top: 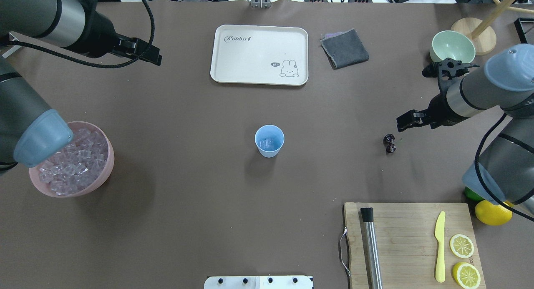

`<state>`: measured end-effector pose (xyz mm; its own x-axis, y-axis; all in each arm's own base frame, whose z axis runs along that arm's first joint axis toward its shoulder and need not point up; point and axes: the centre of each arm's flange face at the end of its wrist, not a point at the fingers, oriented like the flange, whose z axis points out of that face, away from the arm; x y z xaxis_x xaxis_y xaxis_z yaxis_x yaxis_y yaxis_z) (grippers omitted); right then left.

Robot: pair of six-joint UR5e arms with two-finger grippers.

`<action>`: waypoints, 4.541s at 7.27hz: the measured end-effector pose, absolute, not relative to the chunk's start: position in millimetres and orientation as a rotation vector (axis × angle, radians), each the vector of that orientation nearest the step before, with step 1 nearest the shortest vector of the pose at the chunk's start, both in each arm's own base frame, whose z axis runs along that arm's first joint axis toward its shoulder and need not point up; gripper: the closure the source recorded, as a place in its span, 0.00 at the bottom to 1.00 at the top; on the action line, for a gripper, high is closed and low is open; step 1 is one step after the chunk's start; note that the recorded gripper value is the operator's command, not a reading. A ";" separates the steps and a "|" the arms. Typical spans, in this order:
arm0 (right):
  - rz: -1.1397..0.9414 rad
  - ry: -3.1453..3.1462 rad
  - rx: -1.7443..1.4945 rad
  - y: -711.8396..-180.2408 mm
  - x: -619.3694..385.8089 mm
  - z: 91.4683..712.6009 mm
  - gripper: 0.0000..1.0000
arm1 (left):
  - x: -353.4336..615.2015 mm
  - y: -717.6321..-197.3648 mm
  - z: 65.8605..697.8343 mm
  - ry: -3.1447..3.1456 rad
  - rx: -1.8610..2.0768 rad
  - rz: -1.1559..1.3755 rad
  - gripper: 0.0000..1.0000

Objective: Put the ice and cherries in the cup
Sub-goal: 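Lower the right gripper onto the dark cherries and grasp their stems, then lift the cherries and carry them over the light-blue cup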

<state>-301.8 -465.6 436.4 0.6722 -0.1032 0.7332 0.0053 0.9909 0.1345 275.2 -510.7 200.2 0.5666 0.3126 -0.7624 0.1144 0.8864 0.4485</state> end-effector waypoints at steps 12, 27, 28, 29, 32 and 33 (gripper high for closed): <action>-0.041 -0.837 0.107 -452.2 -360.4 472.1 0.45 | 278.3 -510.5 202.1 0.971 0.478 0.125 0.03; 0.032 -1.094 0.205 -466.2 -354.9 306.9 1.00 | 275.3 -510.7 202.9 0.956 0.458 0.111 0.03; 0.056 -1.151 0.208 -464.1 -373.9 265.7 1.00 | 275.7 -510.6 202.9 0.956 0.458 0.112 0.03; 0.076 -1.191 0.227 -456.3 -396.5 230.9 1.00 | 276.0 -510.3 202.8 0.958 0.457 0.114 0.03; 0.115 -1.246 0.306 -419.5 -455.9 169.9 1.00 | 276.7 -510.3 203.6 0.961 0.458 0.119 0.03; 0.124 -1.239 0.326 -415.1 -467.4 166.6 1.00 | 276.1 -509.5 202.4 0.964 0.461 0.120 0.03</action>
